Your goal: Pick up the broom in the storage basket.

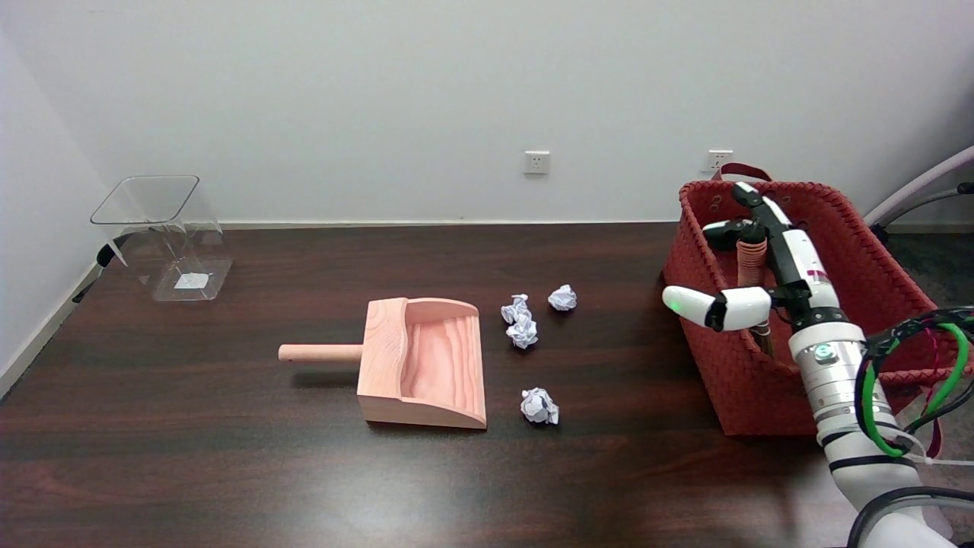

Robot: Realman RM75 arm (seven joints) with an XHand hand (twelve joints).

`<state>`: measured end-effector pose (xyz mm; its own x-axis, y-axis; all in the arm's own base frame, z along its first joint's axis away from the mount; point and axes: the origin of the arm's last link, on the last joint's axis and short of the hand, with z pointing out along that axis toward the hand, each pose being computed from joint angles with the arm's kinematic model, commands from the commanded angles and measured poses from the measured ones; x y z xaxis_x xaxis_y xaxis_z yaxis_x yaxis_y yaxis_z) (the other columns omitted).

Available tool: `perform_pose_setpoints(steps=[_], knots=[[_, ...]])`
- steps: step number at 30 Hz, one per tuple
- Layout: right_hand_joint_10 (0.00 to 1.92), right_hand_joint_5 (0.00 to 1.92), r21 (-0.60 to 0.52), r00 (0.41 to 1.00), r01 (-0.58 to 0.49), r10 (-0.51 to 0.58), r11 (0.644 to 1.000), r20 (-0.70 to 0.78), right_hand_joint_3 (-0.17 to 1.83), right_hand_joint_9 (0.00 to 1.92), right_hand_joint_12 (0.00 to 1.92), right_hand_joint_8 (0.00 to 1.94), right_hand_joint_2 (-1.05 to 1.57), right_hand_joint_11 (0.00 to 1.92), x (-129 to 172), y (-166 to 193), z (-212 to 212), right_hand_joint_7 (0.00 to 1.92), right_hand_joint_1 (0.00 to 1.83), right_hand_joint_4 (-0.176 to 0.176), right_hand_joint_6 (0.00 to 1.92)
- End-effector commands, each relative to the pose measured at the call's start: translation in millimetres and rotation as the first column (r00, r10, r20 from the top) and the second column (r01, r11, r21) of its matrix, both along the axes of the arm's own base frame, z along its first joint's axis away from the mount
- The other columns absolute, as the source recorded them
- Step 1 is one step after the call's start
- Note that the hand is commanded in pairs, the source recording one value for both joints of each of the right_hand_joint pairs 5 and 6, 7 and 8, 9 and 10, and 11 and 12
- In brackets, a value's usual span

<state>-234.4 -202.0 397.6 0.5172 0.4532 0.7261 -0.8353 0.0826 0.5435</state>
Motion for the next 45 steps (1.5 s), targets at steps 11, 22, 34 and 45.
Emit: perform_pose_setpoints(steps=[11, 22, 34, 45], knots=[[1.49, 1.27, -0.023, 0.997, 0.032, -0.03, 0.999, 0.07, 0.78, 1.49, 1.29, 1.42, 0.49, 1.29, -15.3, -6.2, 5.2, 1.42, 1.0, 0.0, 1.27], [1.63, 1.65, -0.034, 0.997, 0.033, -0.03, 0.999, 0.07, 0.9, 1.63, 1.49, 1.59, 0.54, 1.49, -17.2, -5.9, 7.7, 1.59, 0.97, 0.0, 1.65], [1.7, 1.83, -0.005, 0.992, 0.011, -0.011, 1.0, 0.127, 0.94, 1.7, 1.55, 1.66, 0.56, 1.55, -17.0, -17.7, 5.8, 1.66, 0.96, 0.0, 1.83], [1.72, 1.79, 0.034, 0.992, -0.04, 0.036, 0.999, 0.12, 0.95, 1.72, 1.59, 1.68, 0.59, 1.59, -2.6, -34.4, -0.6, 1.68, 0.95, 0.0, 1.79]])
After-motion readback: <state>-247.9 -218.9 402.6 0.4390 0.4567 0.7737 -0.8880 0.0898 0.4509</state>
